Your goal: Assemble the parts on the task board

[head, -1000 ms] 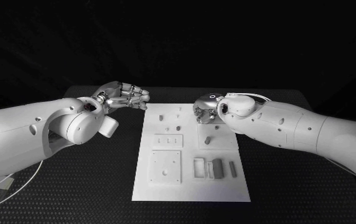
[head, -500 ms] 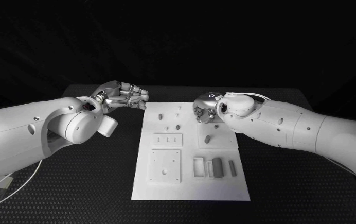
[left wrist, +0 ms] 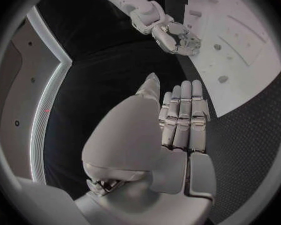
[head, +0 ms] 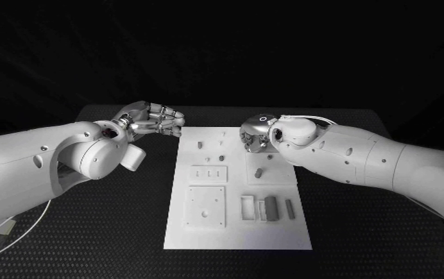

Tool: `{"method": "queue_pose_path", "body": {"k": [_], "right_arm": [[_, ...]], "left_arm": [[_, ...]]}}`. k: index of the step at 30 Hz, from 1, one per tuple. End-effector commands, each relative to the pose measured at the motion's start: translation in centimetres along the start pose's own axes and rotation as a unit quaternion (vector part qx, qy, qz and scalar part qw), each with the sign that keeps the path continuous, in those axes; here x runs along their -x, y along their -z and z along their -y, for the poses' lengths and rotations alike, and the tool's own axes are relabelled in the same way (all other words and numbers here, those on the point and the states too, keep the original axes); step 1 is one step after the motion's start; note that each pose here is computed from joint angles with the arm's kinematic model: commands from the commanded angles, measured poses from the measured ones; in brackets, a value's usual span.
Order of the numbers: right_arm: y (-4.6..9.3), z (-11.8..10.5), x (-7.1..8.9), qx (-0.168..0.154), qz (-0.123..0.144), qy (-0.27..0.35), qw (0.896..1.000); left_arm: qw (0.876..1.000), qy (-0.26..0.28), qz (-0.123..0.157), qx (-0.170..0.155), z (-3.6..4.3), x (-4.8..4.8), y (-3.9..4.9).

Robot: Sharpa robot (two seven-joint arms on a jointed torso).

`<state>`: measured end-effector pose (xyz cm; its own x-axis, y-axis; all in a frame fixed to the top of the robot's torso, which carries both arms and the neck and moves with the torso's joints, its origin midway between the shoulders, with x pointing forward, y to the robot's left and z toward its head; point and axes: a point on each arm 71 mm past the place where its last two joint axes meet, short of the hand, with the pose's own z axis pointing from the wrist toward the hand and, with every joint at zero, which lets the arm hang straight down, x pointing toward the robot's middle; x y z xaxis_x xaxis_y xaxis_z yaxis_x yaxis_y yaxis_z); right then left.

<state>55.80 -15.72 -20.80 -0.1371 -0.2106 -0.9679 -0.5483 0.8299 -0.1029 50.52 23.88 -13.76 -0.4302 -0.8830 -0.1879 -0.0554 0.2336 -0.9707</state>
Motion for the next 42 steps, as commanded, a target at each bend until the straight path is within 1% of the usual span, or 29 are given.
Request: {"method": "queue_pose_path", "body": {"k": [1, 10, 14, 15, 17, 19, 28, 30, 40, 42], "right_arm": [[0.2, -0.1, -1.3, 0.0, -0.022, 0.015, 1.0], [0.3, -0.1, -1.3, -0.001, -0.018, 0.026, 0.999], [0.3, -0.2, -1.2, 0.0, -0.011, 0.025, 1.0], [0.3, -0.2, -1.2, 0.0, -0.007, 0.025, 1.0], [0.3, -0.2, -0.9, -0.006, 0.01, 0.026, 1.0], [0.3, -0.3, -0.8, -0.009, 0.018, 0.031, 0.999], [0.3, -0.9, -0.4, -0.011, 0.033, 0.032, 0.999], [0.3, -1.1, -0.3, -0.014, 0.041, 0.043, 0.998], [0.5, -1.6, 0.3, -0.025, 0.072, 0.047, 0.996], [0.6, -1.7, 0.6, -0.026, 0.078, 0.048, 0.995]], "left_arm": [[1.0, -0.001, -0.007, -0.003, 0.13, -0.05, 0.0], [1.0, -0.003, -0.003, 0.0, 0.08, 0.19, 0.08], [1.0, -0.004, -0.002, 0.0, 0.09, 0.23, 0.05], [1.0, -0.004, -0.001, 0.0, 0.09, 0.25, 0.05], [1.0, -0.005, -0.001, 0.0, 0.08, 0.27, 0.04], [1.0, -0.005, 0.0, 0.001, 0.08, 0.31, 0.05], [1.0, -0.005, 0.002, 0.001, 0.05, 0.44, 0.09], [1.0, -0.005, 0.003, 0.001, 0.05, 0.48, 0.09], [1.0, -0.006, 0.004, 0.001, 0.12, 0.52, 0.08], [1.0, -0.006, 0.008, 0.0, 0.16, 0.59, 0.09]]}}
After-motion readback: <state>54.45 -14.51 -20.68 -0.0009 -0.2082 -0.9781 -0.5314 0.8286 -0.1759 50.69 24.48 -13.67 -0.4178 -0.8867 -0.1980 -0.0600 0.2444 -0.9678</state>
